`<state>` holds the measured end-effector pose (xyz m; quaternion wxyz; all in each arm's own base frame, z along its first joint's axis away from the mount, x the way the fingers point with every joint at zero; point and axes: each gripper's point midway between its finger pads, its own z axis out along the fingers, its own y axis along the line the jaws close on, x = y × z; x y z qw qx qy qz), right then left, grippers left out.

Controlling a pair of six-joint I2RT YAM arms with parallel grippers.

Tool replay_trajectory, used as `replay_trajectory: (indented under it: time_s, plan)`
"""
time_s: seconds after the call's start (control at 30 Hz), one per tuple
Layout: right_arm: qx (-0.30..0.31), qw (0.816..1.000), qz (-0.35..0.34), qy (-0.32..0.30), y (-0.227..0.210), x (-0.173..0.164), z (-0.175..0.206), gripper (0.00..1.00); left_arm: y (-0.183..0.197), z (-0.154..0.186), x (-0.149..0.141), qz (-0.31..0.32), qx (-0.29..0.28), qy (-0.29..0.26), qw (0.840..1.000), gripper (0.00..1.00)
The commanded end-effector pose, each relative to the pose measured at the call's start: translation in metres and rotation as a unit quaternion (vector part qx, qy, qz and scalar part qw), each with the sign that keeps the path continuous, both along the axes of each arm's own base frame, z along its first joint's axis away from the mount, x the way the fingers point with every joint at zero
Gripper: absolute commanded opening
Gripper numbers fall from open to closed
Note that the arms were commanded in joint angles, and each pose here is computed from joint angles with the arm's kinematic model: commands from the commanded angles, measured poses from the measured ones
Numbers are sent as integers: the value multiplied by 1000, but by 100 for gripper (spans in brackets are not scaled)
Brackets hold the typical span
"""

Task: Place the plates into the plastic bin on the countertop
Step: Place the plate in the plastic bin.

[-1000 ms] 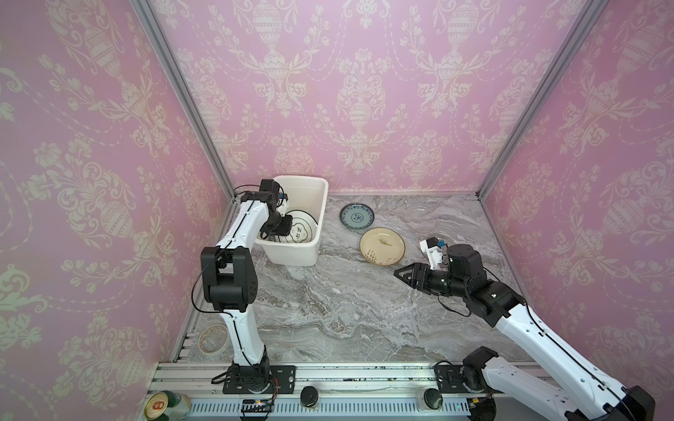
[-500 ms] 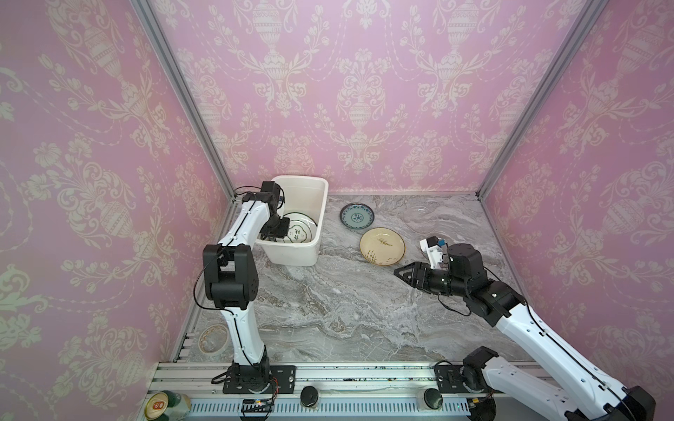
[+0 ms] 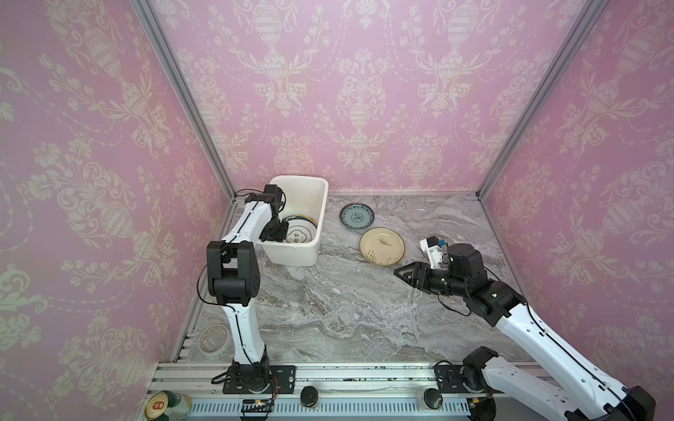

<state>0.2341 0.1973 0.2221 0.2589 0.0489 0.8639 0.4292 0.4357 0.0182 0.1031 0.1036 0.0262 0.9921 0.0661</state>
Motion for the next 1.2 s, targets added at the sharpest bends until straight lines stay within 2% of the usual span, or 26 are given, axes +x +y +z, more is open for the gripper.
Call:
replay_trajectory:
  time_s: [0.0, 0.2, 0.33, 0.43, 0.53, 0.67, 0.73, 0.77, 0.9, 1.0, 1.07, 1.17]
  plan:
    - [12, 1000, 2, -20, 1, 3, 17, 53, 9, -7, -8, 17, 21, 21, 999, 39]
    - [10, 1000, -1, -23, 0, 3, 19, 53, 10, 15, -2, 31, 21, -16, 999, 50]
    - [-7, 999, -22, -22, -8, 6, 21, 54, 1, 66, 7, 54, -17, -90, 994, 58]
    - [-24, 998, -48, -25, -18, 7, 26, 56, -12, 114, 12, 74, -70, -172, 980, 63]
    - [-40, 997, -61, -29, -26, 8, 33, 59, -27, 162, 11, 90, -138, -270, 949, 67]
    - [-58, 993, -95, -39, -42, 9, 46, 72, -38, 218, -7, 98, -210, -400, 887, 88]
    - [-59, 991, -112, -49, -49, 9, 55, 75, -43, 243, -22, 90, -240, -444, 859, 99]
    - [-59, 990, -119, -53, -52, 9, 58, 76, -48, 255, -29, 81, -261, -459, 845, 99]
    - [-53, 986, -146, -57, -63, 12, 71, 77, -78, 282, -51, 40, -356, -464, 810, 99]
    - [-44, 984, -164, -49, -70, 15, 76, 77, -95, 291, -61, 38, -437, -460, 772, 99]
    - [-36, 983, -175, -36, -73, 17, 75, 77, -99, 288, -62, 74, -495, -446, 742, 99]
    - [-29, 982, -185, -9, -76, 22, 68, 77, -107, 276, -64, 109, -557, -414, 711, 99]
